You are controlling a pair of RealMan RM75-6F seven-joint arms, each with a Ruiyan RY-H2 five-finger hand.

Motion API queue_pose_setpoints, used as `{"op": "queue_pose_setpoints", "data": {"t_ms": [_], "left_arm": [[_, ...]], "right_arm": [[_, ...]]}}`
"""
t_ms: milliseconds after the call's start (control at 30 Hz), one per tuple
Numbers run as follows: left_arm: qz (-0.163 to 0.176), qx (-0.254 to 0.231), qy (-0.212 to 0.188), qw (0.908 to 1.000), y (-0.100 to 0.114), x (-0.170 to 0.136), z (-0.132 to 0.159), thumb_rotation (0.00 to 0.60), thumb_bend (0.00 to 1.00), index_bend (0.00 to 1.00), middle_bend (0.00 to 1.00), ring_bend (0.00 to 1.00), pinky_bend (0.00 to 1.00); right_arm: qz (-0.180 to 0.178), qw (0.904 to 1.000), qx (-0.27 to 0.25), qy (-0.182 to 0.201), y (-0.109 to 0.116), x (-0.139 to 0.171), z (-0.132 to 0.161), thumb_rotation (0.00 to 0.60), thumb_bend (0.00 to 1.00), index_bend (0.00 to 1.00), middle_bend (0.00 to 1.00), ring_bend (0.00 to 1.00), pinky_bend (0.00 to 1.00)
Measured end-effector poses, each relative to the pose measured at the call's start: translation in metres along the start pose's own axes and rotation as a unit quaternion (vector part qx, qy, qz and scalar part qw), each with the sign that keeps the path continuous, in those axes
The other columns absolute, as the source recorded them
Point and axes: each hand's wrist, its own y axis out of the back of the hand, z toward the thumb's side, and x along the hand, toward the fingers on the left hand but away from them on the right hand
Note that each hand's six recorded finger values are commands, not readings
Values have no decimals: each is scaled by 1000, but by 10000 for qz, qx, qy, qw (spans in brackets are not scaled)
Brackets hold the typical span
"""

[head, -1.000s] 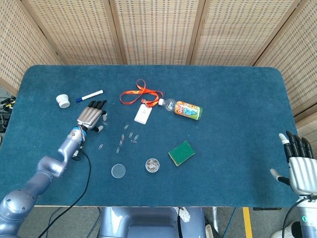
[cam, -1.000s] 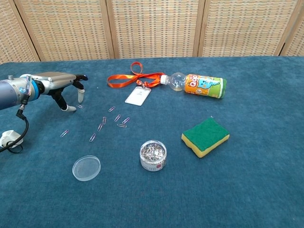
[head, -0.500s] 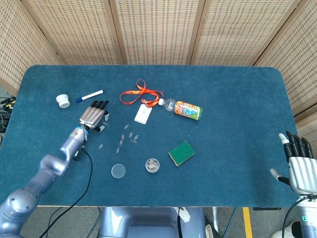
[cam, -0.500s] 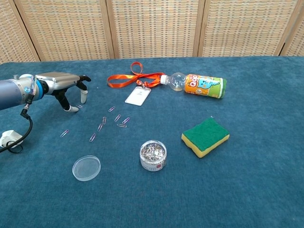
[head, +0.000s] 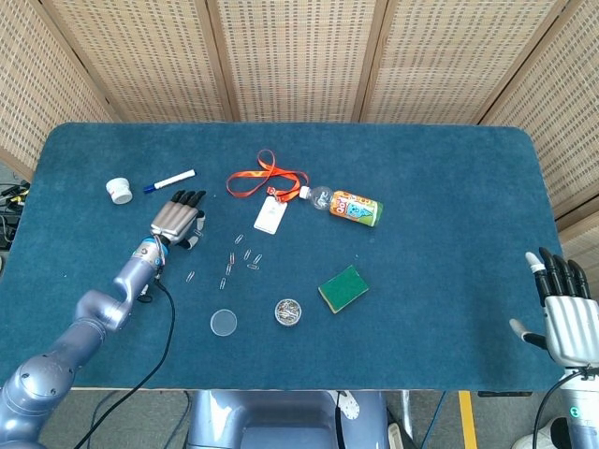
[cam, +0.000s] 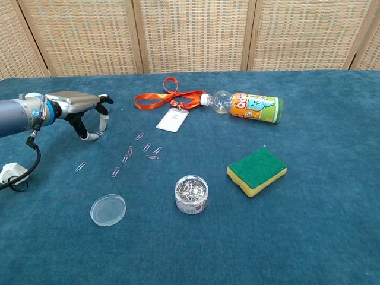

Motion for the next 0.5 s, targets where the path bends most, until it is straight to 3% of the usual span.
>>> {"op": "queue_pose_setpoints", "data": {"t_ms": [233, 433, 500], "left_arm": [[-28, 17, 25, 10000, -1, 1, 0, 600, 380, 530, 0, 0, 0], [-26, 36, 29, 10000, -1, 0, 0, 600, 416, 664, 0, 0, 0], [-37, 51, 38, 10000, -2, 0, -1, 600, 424, 669, 0, 0, 0]], "right_arm": [[-2, 10000, -14, 4, 0, 0, 0, 600, 0, 0, 0, 0, 0], [-5, 10000, -34, 14, 1, 0, 0, 600, 0, 0, 0, 0, 0], [-4, 10000, -38, 18, 1, 1, 1, 600, 0, 0, 0, 0, 0]]}}
